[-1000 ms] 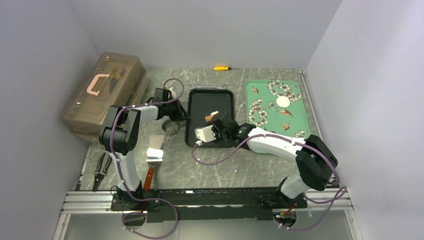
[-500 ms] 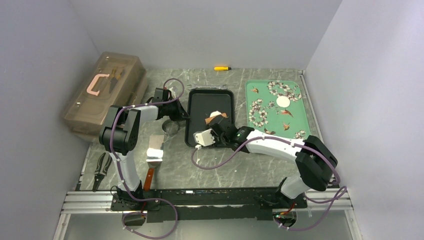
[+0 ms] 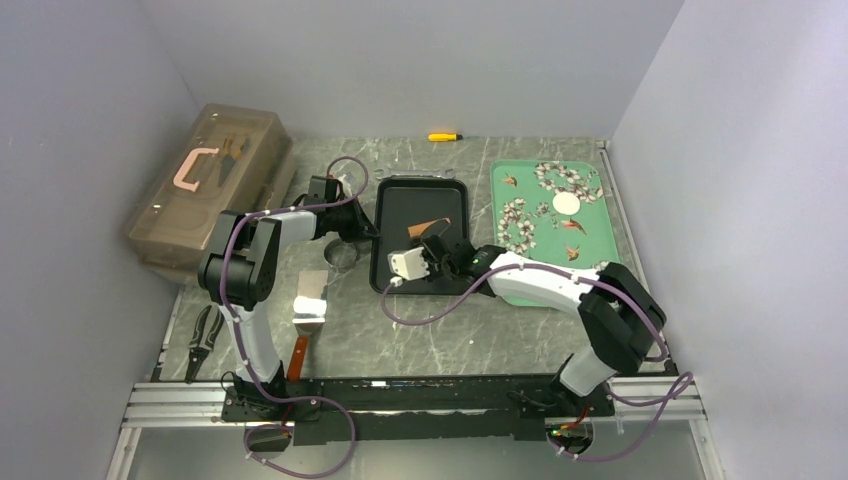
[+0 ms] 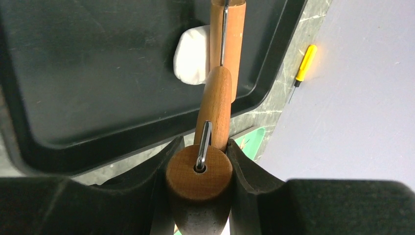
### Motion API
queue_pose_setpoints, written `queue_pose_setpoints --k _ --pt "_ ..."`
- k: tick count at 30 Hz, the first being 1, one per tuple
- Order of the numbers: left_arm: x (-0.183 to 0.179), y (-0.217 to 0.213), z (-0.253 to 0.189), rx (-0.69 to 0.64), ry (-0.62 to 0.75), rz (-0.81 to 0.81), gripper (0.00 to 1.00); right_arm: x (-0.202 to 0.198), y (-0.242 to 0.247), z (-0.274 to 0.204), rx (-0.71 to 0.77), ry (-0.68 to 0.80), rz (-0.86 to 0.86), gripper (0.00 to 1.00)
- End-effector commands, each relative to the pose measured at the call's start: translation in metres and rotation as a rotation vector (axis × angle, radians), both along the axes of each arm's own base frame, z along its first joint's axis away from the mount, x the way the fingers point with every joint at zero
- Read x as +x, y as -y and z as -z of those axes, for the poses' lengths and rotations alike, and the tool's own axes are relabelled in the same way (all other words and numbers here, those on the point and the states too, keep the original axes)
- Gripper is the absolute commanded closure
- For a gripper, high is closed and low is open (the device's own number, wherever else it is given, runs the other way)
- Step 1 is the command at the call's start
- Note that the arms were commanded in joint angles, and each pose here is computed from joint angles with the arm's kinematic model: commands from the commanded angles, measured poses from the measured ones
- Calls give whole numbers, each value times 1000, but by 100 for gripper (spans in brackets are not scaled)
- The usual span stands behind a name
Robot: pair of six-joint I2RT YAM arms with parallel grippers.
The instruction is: Roll out the dumpling wrappers from the dough
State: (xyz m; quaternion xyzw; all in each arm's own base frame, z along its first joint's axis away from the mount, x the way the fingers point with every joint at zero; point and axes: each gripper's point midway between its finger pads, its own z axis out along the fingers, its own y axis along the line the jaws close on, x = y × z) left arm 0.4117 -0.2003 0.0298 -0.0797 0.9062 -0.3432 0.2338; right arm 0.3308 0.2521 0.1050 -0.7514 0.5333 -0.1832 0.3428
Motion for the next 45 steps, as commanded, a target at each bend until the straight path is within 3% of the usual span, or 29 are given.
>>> queue_pose_setpoints --k 1,4,15,24,36,45 --pt "-15 -16 40 77 -114 -36 100 -56 27 36 -78 -199 -14 100" --pt "-15 -17 40 77 -115 -39 100 -62 28 36 -61 -209 -9 100" --pt "-14 -18 40 83 -113 -41 100 -20 10 36 -45 -184 19 100" --pt "-14 -18 39 82 -112 -40 100 -67 28 45 -88 -247 17 100" --pt "-14 -20 41 80 -122 -42 100 -12 24 59 -66 -228 38 100" --pt "-15 -21 43 80 -128 -45 100 -64 32 72 -135 -251 14 100"
